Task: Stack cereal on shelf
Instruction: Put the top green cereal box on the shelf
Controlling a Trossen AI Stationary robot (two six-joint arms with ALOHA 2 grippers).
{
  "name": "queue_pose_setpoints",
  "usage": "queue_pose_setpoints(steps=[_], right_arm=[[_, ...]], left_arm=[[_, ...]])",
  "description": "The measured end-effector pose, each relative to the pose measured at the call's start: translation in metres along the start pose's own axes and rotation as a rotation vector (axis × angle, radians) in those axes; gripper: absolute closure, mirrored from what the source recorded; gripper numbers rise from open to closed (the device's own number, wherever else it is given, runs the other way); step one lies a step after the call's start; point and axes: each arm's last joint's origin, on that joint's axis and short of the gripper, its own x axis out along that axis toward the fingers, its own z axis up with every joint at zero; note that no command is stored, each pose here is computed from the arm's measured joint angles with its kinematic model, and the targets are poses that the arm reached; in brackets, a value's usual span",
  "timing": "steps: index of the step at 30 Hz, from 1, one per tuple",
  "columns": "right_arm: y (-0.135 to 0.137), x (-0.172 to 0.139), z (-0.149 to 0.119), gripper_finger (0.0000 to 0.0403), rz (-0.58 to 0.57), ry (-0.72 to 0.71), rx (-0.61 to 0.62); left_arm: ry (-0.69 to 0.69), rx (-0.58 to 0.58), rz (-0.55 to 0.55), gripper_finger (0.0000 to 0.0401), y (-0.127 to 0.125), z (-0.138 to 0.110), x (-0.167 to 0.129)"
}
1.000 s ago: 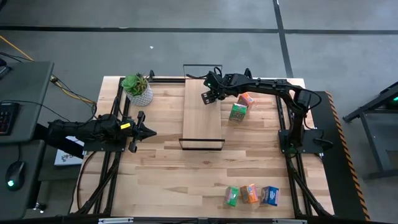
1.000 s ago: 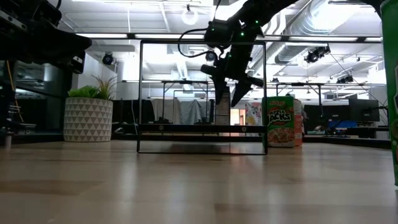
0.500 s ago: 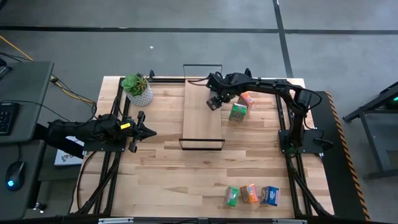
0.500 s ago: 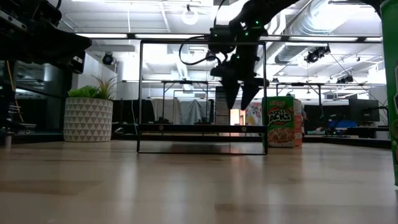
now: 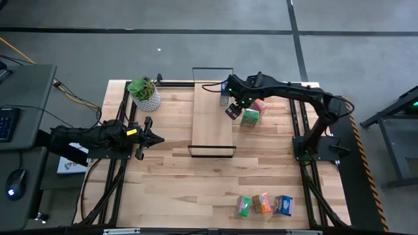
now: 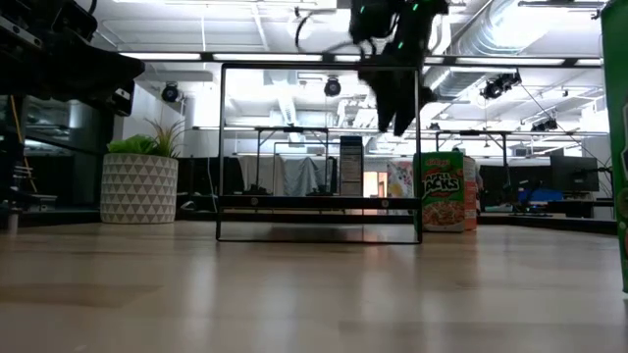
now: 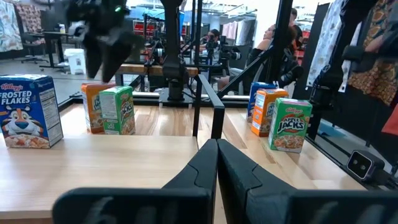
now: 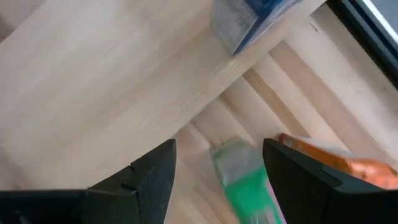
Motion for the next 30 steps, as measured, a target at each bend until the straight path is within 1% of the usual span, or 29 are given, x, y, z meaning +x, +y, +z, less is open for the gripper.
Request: queue_pose_setpoints(steps=[7, 11, 14, 16, 18, 20, 22, 24, 26, 27, 30], right_arm=[[0.021, -0.044, -0.032, 0.0169, -0.027, -0.05, -0.114], [0.033, -0.06, -0.053, 0.0169, -0.078, -0.084, -0.168], [0.034, -0.06, -0.077, 0.0169, -0.105, -0.093, -0.194], [0.029, -0.056, -0.093, 0.0169, -0.093, -0.093, -0.183], [0.024, -0.053, -0.106, 0.0169, -0.057, -0.129, -0.165], [0.02, -0.053, -0.112, 0.0169, -0.003, -0.213, -0.162], [0.017, -0.054, -0.116, 0.0169, 0.013, -0.299, -0.208], [0.013, -0.055, -0.118, 0.0169, -0.026, -0.369, -0.267], [0.01, -0.055, -0.119, 0.0169, -0.111, -0.425, -0.342], [0.009, -0.056, -0.119, 0.0169, -0.139, -0.446, -0.36], [0.009, -0.058, -0.117, 0.0169, -0.148, -0.483, -0.34]], left_arm=[[0.0, 0.0, 0.0, 0.0398, 0.0, 0.0, 0.0], [0.0, 0.0, 0.0, 0.0398, 0.0, 0.0, 0.0], [0.0, 0.0, 0.0, 0.0398, 0.0, 0.0, 0.0], [0.0, 0.0, 0.0, 0.0398, 0.0, 0.0, 0.0], [0.0, 0.0, 0.0, 0.0398, 0.0, 0.0, 0.0], [0.0, 0.0, 0.0, 0.0398, 0.0, 0.0, 0.0], [0.001, 0.0, 0.0, 0.0398, 0.0, 0.0, 0.0], [0.0, 0.0, 0.0, 0.0398, 0.0, 0.0, 0.0], [0.0, 0.0, 0.0, 0.0398, 0.0, 0.0, 0.0], [0.0, 0.0, 0.0, 0.0398, 0.0, 0.0, 0.0], [0.0, 0.0, 0.0, 0.0398, 0.0, 0.0, 0.0]])
